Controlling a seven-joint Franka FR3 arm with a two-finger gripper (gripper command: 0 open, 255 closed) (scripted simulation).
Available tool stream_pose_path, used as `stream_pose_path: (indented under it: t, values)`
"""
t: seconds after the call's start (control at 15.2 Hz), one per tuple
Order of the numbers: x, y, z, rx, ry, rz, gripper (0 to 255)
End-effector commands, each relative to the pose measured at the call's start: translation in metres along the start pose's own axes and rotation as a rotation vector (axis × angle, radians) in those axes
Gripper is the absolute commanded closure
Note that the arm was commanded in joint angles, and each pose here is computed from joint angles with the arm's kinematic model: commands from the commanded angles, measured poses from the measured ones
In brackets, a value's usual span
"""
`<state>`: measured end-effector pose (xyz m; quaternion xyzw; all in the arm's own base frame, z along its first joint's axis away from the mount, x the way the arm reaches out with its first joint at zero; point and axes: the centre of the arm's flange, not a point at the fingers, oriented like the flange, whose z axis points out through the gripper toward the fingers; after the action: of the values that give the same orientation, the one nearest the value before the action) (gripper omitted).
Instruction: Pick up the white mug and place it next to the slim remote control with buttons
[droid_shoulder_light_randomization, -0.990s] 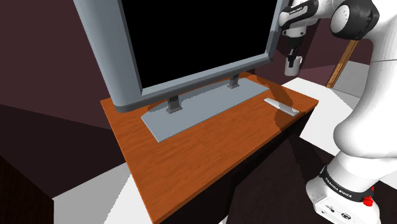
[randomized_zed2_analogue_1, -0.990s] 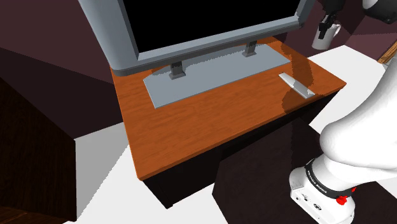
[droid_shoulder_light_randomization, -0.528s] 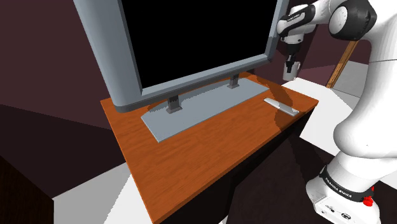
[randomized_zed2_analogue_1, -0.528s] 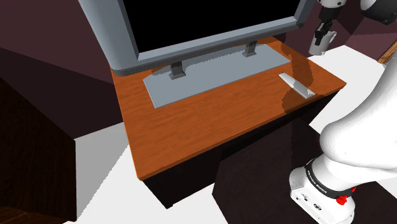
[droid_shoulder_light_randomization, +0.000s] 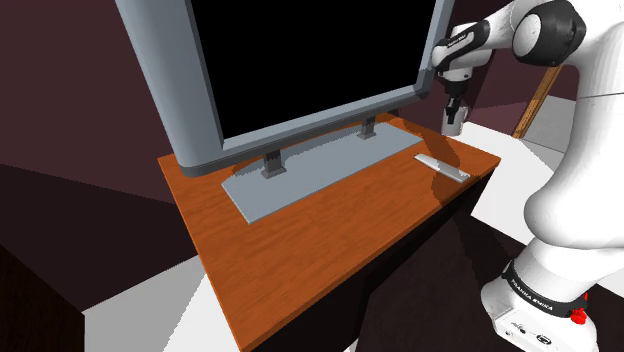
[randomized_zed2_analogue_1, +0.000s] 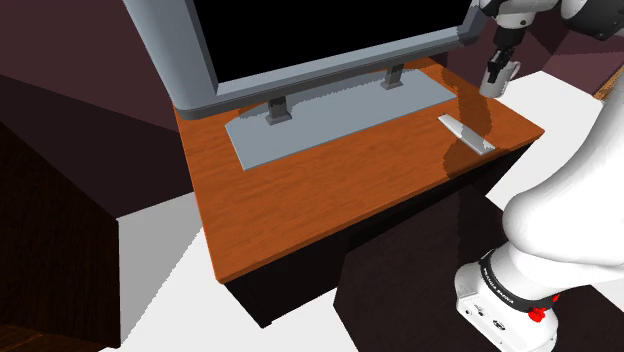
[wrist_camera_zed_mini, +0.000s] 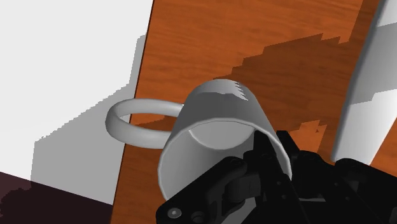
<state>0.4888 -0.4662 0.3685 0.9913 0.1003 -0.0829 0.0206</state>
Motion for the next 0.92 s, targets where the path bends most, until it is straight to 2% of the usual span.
stream_pose_path:
  t: [0.0, 0.59, 0.86]
  values:
    - [0.002, 0.0, 0.011, 0.0, 0.0, 0.0, 255]
    - [0.01, -0.001, 0.059, 0.0, 0.0, 0.0, 255]
    - [0.01, -0.001, 0.059, 0.0, 0.0, 0.0, 255]
